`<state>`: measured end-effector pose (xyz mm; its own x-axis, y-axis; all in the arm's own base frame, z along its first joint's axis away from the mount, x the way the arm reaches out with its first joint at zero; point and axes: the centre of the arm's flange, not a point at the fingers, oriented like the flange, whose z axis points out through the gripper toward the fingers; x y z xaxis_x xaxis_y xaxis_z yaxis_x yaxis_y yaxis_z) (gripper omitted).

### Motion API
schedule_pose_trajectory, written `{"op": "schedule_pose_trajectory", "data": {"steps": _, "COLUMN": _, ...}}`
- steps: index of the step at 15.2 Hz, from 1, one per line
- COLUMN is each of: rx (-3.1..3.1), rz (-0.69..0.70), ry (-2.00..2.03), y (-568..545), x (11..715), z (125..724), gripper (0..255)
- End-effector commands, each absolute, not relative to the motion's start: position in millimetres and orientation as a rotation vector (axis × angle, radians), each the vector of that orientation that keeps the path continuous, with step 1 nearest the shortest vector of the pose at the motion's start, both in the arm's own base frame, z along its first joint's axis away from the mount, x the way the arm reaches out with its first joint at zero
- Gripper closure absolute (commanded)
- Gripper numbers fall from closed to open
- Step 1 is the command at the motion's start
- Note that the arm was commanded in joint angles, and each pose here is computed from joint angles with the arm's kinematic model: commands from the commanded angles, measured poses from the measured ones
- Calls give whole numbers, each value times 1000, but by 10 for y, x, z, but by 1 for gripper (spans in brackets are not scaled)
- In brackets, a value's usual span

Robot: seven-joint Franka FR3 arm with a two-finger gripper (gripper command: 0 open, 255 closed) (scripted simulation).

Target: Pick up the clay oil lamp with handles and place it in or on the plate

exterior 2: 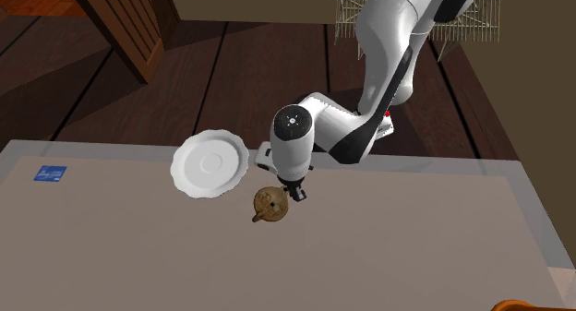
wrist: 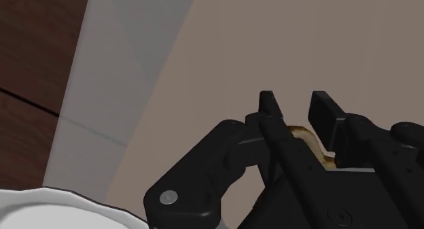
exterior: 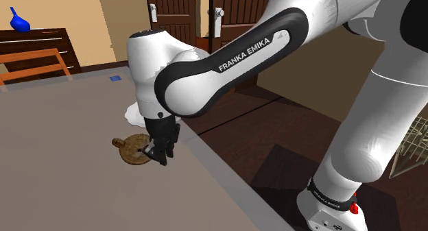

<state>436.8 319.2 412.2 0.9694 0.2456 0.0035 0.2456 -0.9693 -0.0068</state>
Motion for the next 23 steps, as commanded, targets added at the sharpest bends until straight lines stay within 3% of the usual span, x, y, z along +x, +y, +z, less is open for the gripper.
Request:
{"op": "schedule_pose_trajectory", "data": {"steps": 1, "rx": -3109, "rz": 4, "ry": -391, "y": 3203, "x": 4357, "z": 4194, "gripper": 255}}
{"op": "schedule_pose_trajectory", "data": {"steps": 8, "rx": -3109, "rz": 3, "ry": -391, "y": 3203, "x": 4352, "z": 4468, "gripper": 255}}
{"op": "schedule_pose_trajectory", "data": {"steps": 9, "rx": -3109, "rz": 3, "ry": -391, "y": 3203, "x": 4352, "z": 4468, "gripper": 0}}
{"op": "schedule_pose_trajectory", "data": {"steps": 23, "rx": -3092, "rz": 3, "ry": -520, "y": 3170, "x": 4574, "z": 4045, "gripper": 0}}
